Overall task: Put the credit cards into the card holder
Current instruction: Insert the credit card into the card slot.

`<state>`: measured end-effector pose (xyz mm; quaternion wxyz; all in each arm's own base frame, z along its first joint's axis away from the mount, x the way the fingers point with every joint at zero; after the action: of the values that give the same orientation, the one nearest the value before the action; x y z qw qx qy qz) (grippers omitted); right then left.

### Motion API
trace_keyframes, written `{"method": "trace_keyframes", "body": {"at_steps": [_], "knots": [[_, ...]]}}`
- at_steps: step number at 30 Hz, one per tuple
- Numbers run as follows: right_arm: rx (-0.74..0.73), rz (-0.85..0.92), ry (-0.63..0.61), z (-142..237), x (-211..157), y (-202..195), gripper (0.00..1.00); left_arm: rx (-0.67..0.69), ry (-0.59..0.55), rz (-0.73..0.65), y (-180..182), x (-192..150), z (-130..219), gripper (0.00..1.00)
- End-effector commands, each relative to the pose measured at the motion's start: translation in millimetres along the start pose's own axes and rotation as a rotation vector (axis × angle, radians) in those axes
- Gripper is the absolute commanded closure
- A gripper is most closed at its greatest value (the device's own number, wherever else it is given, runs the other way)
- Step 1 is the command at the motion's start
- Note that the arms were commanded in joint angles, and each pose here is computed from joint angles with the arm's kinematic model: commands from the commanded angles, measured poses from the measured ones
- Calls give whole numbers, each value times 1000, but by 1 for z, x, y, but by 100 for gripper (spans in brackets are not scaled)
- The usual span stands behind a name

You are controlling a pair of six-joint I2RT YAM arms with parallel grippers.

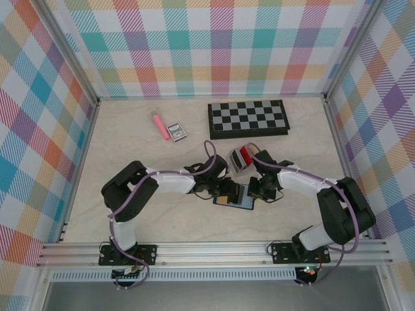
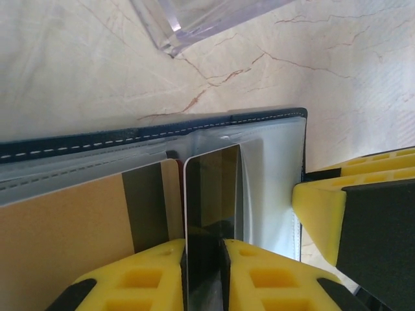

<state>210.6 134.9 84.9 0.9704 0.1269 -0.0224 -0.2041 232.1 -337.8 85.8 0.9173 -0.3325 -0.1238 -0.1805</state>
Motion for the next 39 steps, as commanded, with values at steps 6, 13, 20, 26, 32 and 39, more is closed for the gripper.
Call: {"method": "trace_keyframes", "body": {"at_steps": [6, 13, 20, 26, 32, 39], "knots": [[-11, -16, 27, -9, -5, -5, 75, 42, 53, -40, -5, -7, -2, 95], [13, -26, 32, -9, -6, -4, 76, 5, 85, -38, -11, -8, -17, 93], [2, -40, 17, -8, -5, -6, 75, -6, 91, -35, -13, -7, -18, 87], [-19, -37, 6, -6, -5, -8, 75, 77, 80, -41, -7, -9, -6, 77], [-24, -34, 11, -7, -5, -8, 75, 115, 82, -52, -5, -10, -1, 72], [-24, -34, 10, -8, -4, -8, 75, 130, 86, -72, -6, -8, 4, 79]]}}
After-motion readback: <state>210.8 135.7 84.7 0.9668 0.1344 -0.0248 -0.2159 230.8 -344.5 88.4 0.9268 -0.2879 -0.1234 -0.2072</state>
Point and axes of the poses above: each hand's point on the last joint's axis, 136 mm out from that joint toward the fingers, its own z axis back along the fingers, its own y axis along the line the jaws close on, x = y × z, the point moved 7 cm from there along z, back along the fingers, and after that the axes turned 13 degrees about -z, right-handed, at the moved point
